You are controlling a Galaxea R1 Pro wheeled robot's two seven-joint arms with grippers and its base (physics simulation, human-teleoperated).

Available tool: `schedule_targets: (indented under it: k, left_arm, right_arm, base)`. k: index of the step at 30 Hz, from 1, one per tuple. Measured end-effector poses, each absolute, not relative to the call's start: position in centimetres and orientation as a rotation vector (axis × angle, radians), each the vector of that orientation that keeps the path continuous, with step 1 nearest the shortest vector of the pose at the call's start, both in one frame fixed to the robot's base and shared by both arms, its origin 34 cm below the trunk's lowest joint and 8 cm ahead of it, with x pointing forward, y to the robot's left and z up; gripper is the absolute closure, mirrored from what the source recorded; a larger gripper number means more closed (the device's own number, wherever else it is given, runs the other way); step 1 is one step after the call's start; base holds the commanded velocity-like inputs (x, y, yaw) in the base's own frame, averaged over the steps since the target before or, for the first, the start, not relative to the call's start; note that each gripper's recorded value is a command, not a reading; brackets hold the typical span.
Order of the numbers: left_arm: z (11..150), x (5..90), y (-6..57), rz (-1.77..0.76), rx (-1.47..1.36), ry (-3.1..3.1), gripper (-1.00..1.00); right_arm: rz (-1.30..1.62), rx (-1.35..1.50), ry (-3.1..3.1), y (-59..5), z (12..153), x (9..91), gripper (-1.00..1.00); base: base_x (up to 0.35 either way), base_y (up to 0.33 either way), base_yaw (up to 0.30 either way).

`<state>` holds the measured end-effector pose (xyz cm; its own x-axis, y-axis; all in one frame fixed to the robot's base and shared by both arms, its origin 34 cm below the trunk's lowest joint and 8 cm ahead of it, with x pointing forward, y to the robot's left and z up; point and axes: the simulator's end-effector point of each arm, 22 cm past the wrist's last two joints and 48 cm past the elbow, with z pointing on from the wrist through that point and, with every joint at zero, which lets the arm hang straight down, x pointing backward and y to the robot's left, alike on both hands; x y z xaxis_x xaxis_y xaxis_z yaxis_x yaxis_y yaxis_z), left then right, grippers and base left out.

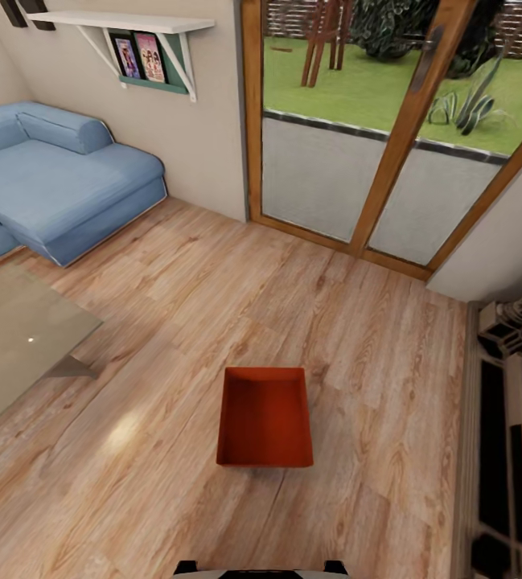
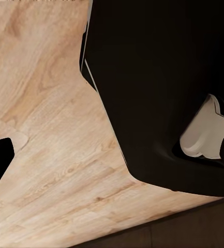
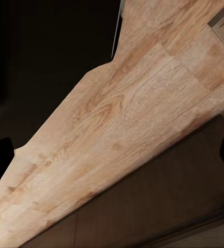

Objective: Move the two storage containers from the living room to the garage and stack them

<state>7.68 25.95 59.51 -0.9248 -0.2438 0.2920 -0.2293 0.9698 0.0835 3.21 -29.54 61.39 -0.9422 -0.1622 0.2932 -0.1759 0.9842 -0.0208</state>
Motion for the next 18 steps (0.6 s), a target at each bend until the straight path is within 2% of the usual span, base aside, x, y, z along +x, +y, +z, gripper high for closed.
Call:
schedule_targets:
  k: [5,18]
  left_arm:
    - [59.5,7.69,25.96,-0.069,0.346,-2.815,-1.0]
    - [59.5,7.69,25.87,-0.067,0.345,-2.815,-1.0]
  right_arm:
    - [0.068,0.247,-2.836,-29.55,61.39,3.22,-1.0]
    - [0.068,0.249,-2.835,-29.57,61.39,3.2,-1.0]
  base:
    - [0.0,0.158,0.0]
    - [0.0,0.007,0.0]
